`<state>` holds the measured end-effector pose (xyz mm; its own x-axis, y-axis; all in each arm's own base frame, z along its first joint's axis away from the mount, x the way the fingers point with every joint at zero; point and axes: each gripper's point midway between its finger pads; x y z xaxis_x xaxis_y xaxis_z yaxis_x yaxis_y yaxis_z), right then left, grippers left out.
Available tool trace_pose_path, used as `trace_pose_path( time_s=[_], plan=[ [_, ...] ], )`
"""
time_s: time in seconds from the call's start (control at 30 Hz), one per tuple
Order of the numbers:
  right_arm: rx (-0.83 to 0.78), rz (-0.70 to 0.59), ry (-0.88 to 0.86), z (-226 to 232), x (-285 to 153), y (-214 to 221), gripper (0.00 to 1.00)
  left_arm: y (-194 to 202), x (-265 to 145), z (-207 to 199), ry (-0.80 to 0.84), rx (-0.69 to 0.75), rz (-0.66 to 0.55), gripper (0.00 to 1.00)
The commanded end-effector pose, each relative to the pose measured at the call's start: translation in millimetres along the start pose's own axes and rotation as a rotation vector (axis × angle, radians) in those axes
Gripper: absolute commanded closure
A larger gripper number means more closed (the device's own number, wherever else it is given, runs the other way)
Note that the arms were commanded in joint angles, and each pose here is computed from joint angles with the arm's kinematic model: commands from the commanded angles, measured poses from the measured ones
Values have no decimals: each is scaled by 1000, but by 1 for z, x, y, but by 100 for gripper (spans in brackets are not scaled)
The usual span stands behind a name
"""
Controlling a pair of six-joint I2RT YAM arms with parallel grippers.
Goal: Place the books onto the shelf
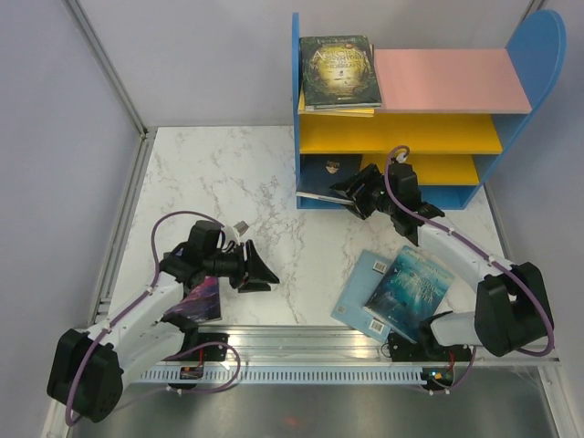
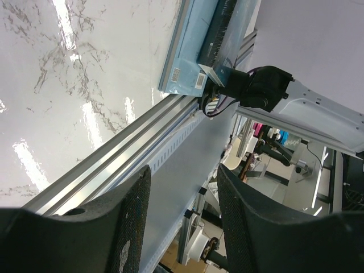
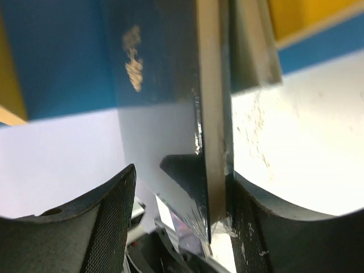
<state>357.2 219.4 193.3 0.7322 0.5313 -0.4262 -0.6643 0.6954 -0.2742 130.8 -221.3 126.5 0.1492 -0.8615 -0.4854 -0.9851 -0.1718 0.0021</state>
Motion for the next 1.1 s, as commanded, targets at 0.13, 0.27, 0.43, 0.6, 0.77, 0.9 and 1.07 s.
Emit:
trace_pose_path(
  time_s=[0.13,0.27,0.43,0.6,0.77,0.9,1.07],
  plan=[
    [-21,107,22,-9,-11,25,34,-4,-3,-12,39,76,5,46],
    [-23,97,22,-9,-15,24,35,-3,-2,-11,36,72,9,47],
    [-23,78,-8,5,-18,18,39,-3,-2,-10,36,70,11,47],
    [-26,62,-57,22,-19,11,52,-4,-2,-8,31,70,10,48],
    [-19,69,-43,19,-6,9,71,-5,-4,-10,34,71,10,49],
    [15,60,-12,10,3,1,78,-6,-6,-10,31,71,4,49],
    [54,31,-30,12,16,-18,79,-5,-8,-9,24,76,3,49]
  ],
)
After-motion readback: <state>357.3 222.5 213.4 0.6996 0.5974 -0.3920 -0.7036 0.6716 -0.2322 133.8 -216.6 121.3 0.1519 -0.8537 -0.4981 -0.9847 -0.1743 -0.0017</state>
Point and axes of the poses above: each gripper's point midway between its finger pads, its own x axis out along the fingers, its own z axis along the line the jaws close on, y = z × x, and after that the axes turned 3 degrees about -x, right-handed
